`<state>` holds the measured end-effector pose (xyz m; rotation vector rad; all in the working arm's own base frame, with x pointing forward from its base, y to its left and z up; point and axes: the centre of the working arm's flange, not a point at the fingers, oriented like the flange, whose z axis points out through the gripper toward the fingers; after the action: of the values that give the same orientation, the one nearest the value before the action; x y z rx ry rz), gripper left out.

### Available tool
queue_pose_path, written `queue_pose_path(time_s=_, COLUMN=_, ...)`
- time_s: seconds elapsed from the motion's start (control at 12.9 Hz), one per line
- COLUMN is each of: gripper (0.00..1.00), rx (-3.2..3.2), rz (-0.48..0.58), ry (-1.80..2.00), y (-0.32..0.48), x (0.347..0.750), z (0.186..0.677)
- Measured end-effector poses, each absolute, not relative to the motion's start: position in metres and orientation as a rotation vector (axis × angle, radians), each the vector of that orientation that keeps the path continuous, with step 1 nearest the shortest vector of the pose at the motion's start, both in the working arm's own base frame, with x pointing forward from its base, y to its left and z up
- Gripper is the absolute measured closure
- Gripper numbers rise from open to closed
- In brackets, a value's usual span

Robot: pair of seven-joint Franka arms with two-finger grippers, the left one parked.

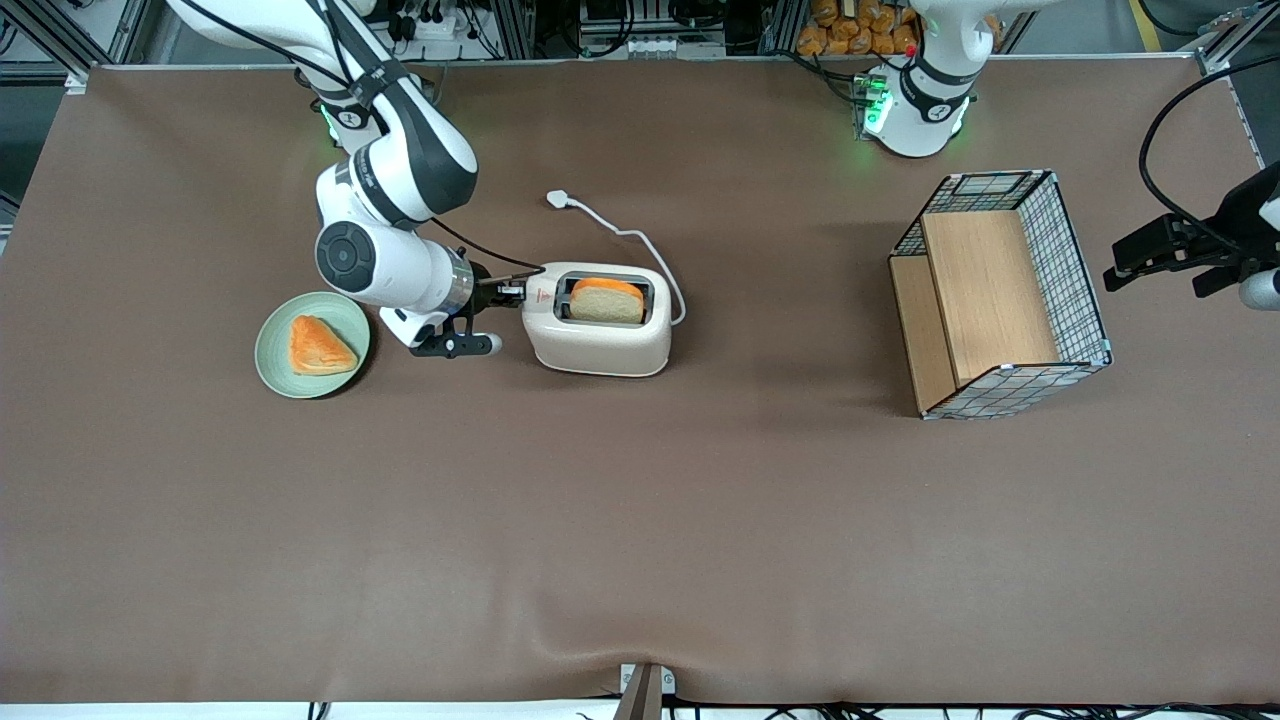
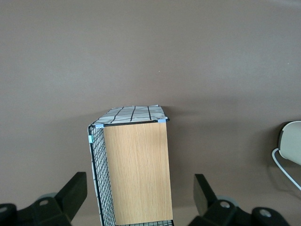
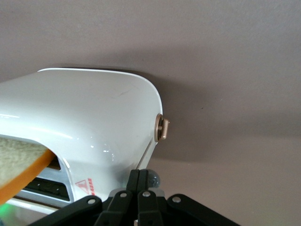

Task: Press toaster button with right arm
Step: 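Align the right gripper fingertips above the toaster's brass side lever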

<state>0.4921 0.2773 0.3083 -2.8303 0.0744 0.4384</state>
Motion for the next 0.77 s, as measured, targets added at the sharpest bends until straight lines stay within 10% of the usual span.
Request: queue_pose_path(time_s=0.77, gripper=0.99, rx=-2.671, rz=0.473, ry=0.103, y=0.249, x=0.493, z=0.305)
